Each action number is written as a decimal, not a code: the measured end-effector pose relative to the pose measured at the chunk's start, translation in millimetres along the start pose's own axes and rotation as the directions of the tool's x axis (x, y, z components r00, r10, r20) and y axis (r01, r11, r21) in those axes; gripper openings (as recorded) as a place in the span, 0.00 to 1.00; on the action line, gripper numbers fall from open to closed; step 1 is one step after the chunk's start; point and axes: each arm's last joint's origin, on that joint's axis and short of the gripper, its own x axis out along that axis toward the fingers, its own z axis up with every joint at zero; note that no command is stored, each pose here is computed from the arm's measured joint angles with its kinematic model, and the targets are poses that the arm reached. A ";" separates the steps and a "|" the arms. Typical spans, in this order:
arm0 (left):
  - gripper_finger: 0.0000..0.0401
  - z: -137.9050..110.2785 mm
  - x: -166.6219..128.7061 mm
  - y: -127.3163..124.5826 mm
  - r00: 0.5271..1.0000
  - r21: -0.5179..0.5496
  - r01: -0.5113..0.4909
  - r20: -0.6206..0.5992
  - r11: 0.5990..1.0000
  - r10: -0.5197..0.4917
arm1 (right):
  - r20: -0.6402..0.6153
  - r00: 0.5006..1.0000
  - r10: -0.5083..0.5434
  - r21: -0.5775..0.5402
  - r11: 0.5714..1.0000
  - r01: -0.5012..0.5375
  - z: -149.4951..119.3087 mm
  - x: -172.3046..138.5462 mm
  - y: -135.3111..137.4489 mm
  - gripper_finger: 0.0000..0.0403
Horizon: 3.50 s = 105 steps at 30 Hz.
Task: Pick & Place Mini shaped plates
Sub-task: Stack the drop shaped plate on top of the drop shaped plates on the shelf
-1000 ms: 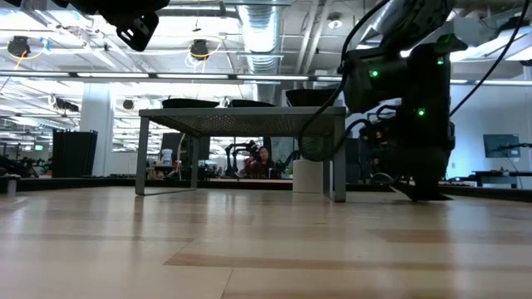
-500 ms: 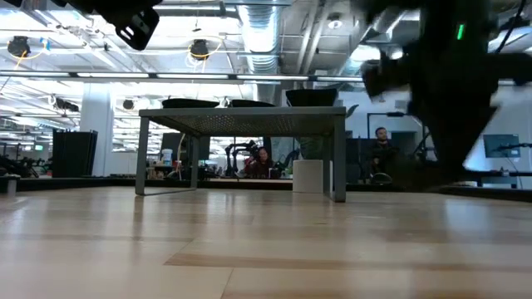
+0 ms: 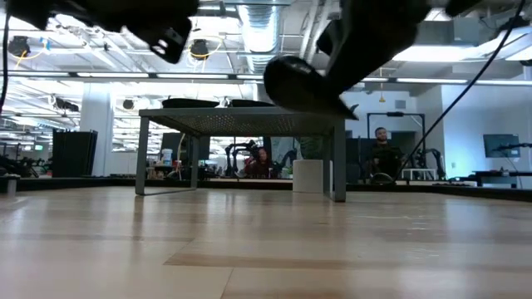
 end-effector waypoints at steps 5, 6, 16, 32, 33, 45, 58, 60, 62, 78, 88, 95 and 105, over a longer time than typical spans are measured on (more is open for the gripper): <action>0.20 2.3 7.5 10.0 0.999 -0.018 -0.033 -0.004 0.999 0.033 | 0.005 1.000 -0.019 -0.014 1.000 0.019 4.3 3.5 -13.5 0.00; 0.20 2.4 7.6 11.5 0.999 -0.020 -0.038 -0.003 0.999 0.038 | 0.007 1.000 -0.021 -0.026 0.999 0.021 6.0 3.0 -14.8 0.00; 0.30 6.1 5.5 19.5 0.998 -0.022 -0.064 0.010 0.998 0.064 | -0.223 0.970 -0.091 -0.241 0.970 0.036 41.0 39.8 0.3 0.00; 0.37 -25.9 6.3 16.0 0.992 -0.062 -0.042 -0.123 0.997 0.034 | -0.195 0.977 -0.089 -0.280 0.959 0.032 89.0 47.5 4.4 0.00; 0.37 -26.3 6.3 16.0 0.991 -0.062 -0.042 -0.126 0.997 0.034 | -0.190 0.978 -0.089 -0.287 0.957 0.031 89.6 47.7 4.0 0.00; 0.21 -28.7 7.1 15.8 0.990 -0.056 -0.041 -0.140 0.998 0.033 | -0.184 0.979 -0.092 -0.330 0.944 0.027 91.1 49.0 -0.3 0.05; 0.02 -34.5 6.2 16.1 0.979 -0.071 -0.051 -0.202 0.996 0.036 | -0.181 0.978 -0.101 -0.296 0.954 0.043 93.6 52.2 -13.1 0.17; 0.02 -35.4 6.0 16.1 0.977 -0.111 -0.061 -0.211 0.992 0.036 | -0.183 0.978 -0.101 -0.261 0.964 0.050 93.3 52.0 -12.2 0.17; 0.04 -36.4 5.9 16.1 0.975 -0.112 -0.062 -0.220 0.992 0.037 | -0.187 0.978 -0.097 -0.225 0.973 0.054 92.5 51.2 -9.7 0.18; 0.43 -83.2 42.0 35.1 0.942 0.418 -0.021 -0.296 0.908 0.158 | -0.242 0.967 -0.083 -0.192 0.981 0.036 79.8 17.2 27.5 0.18; 0.39 -93.7 57.9 53.2 0.932 0.381 0.013 -0.340 0.925 0.126 | -0.249 0.966 -0.073 -0.157 0.987 0.034 75.9 15.3 39.2 0.18; 0.33 -95.6 58.7 52.0 0.930 0.381 0.020 -0.346 0.924 0.122 | -0.250 0.965 -0.072 -0.141 0.989 0.037 75.1 14.6 41.1 0.18; 0.11 -93.5 59.4 61.1 0.933 0.361 0.008 -0.338 0.932 0.123 | -0.248 0.966 -0.072 -0.139 0.990 0.038 75.3 15.1 41.1 0.18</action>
